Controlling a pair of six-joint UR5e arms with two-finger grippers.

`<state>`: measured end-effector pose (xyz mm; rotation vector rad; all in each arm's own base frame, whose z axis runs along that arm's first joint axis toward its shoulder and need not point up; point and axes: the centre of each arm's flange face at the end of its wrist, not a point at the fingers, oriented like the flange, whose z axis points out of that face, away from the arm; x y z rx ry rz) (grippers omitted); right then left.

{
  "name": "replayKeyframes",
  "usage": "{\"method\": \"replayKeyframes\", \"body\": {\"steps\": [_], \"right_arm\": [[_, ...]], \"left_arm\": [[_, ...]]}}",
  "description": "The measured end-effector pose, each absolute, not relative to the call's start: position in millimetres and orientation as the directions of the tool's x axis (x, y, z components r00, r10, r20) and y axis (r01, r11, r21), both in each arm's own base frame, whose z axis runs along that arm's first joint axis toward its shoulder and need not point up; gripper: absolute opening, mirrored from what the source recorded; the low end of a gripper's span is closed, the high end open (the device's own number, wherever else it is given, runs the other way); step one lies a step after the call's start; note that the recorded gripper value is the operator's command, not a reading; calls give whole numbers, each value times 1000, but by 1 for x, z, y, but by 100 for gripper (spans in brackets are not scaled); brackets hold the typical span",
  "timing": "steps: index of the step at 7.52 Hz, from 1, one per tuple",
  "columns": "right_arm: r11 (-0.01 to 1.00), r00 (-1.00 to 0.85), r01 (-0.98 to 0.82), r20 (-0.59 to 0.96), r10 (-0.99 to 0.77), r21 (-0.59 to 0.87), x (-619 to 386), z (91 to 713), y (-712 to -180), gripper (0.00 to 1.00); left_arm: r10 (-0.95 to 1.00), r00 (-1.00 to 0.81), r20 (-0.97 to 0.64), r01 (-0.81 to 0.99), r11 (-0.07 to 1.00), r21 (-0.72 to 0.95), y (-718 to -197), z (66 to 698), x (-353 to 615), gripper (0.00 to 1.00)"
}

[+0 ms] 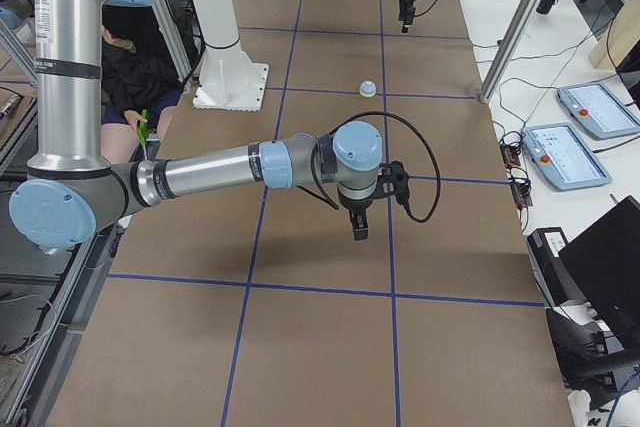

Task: Place and press bell with both arms
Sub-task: 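Withdraw the left gripper away from the bell, then move the right gripper over the top of the bell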

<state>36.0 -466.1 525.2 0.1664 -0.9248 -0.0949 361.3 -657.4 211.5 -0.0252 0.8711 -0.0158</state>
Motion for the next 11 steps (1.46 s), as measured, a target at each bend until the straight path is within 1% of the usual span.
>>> {"method": "replayKeyframes", "body": {"steps": [1,3,4,7,9,11], "right_arm": [[981,590,-22,795,-144,193,23,506,-472,100],[968,583,-17,789,-193,249,-27,461,-497,100],[967,581,-12,789,-200,254,-60,436,-510,100],[965,575,5,788,-218,264,-161,361,-534,100],[973,578,-15,796,-178,229,-227,293,-542,100],[974,604,3,776,-182,226,-273,234,-543,100]], "left_arm": [[28,663,-748,-28,1000,12,-641,233,317,100],[139,695,-706,-110,990,88,-602,280,232,100],[198,704,-682,-155,980,124,-587,307,189,100],[322,710,-626,-253,947,200,-561,396,74,100],[287,728,-622,-226,958,178,-541,445,18,100],[265,737,-621,-185,964,192,-498,512,-32,100]]}}
